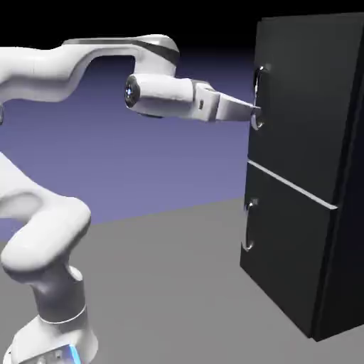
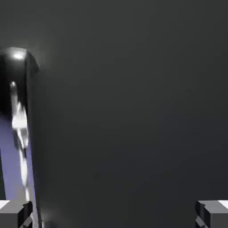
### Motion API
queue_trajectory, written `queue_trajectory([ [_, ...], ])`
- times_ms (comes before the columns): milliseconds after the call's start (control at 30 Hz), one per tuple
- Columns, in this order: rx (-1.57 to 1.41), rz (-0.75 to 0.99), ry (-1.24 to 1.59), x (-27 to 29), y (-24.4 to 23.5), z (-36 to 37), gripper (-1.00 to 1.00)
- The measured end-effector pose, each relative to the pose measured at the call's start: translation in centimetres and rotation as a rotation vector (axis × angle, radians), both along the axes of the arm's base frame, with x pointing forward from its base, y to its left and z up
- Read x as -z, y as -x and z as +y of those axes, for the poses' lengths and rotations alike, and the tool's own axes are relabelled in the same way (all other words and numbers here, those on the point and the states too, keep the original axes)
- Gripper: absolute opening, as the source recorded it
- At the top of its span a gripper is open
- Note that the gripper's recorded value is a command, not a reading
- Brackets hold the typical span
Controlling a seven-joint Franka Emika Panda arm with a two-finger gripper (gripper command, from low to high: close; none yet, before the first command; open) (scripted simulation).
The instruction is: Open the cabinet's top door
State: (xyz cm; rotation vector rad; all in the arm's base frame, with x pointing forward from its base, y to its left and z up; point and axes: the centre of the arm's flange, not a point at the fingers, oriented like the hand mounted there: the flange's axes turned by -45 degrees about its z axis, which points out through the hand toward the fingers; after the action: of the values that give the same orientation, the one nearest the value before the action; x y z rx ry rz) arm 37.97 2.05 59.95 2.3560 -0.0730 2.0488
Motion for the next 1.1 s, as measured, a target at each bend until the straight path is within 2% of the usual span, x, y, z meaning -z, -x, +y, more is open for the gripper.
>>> queue_trajectory([
  [500, 0.011, -0.139, 0.024, 1.4, -2.0, 6.0, 0.0],
  [667, 0.011, -0.139, 0.024, 1.4, -6.9, 5.7, 0.0],
  [700, 0.011, -0.139, 0.024, 1.4, -7.0, 5.7, -1.0],
  [1100, -0.191, -0.141, 0.011, 1.4, -1.5, 2.5, -1.0],
])
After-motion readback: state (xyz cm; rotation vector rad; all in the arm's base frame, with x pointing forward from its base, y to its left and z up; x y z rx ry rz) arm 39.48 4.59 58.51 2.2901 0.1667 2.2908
